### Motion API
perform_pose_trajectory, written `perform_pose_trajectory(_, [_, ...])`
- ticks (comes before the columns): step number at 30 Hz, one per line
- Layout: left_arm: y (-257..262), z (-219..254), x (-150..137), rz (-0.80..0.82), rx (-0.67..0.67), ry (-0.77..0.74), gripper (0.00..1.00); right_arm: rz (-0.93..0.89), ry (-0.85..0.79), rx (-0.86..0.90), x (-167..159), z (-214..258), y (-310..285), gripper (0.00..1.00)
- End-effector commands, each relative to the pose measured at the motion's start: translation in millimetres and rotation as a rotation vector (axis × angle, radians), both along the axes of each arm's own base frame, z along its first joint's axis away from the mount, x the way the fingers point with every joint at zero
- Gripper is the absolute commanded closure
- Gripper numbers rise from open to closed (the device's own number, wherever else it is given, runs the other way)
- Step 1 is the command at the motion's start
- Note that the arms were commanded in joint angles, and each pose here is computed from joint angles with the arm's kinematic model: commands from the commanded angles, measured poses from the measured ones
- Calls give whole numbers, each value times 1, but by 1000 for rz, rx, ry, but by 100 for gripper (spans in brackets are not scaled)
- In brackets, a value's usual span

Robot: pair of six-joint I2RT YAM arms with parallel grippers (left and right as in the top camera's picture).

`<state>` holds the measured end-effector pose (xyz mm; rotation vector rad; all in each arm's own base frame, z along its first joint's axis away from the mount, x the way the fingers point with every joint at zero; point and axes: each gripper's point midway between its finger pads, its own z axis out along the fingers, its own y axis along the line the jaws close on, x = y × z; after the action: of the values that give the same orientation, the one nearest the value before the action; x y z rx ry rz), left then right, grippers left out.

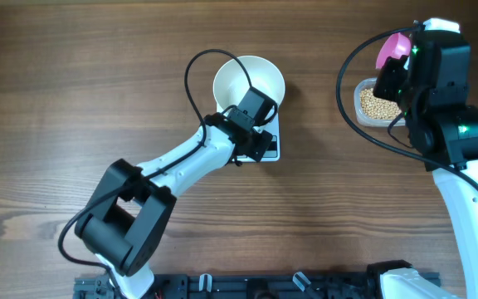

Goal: Scoop item into bowl and weigh 150g on scale

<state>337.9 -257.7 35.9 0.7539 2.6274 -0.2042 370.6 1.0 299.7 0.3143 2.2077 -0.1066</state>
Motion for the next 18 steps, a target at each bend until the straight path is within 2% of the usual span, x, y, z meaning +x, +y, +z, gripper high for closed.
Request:
perform_pose_trajectory(1, [2,-17,-2,-16,38,17,96,13,-13,-6,1,5,0,96])
perform_pose_trajectory(18, [7,-32,-9,-11,67,60,96,13,-19,-6,2,7,1,96])
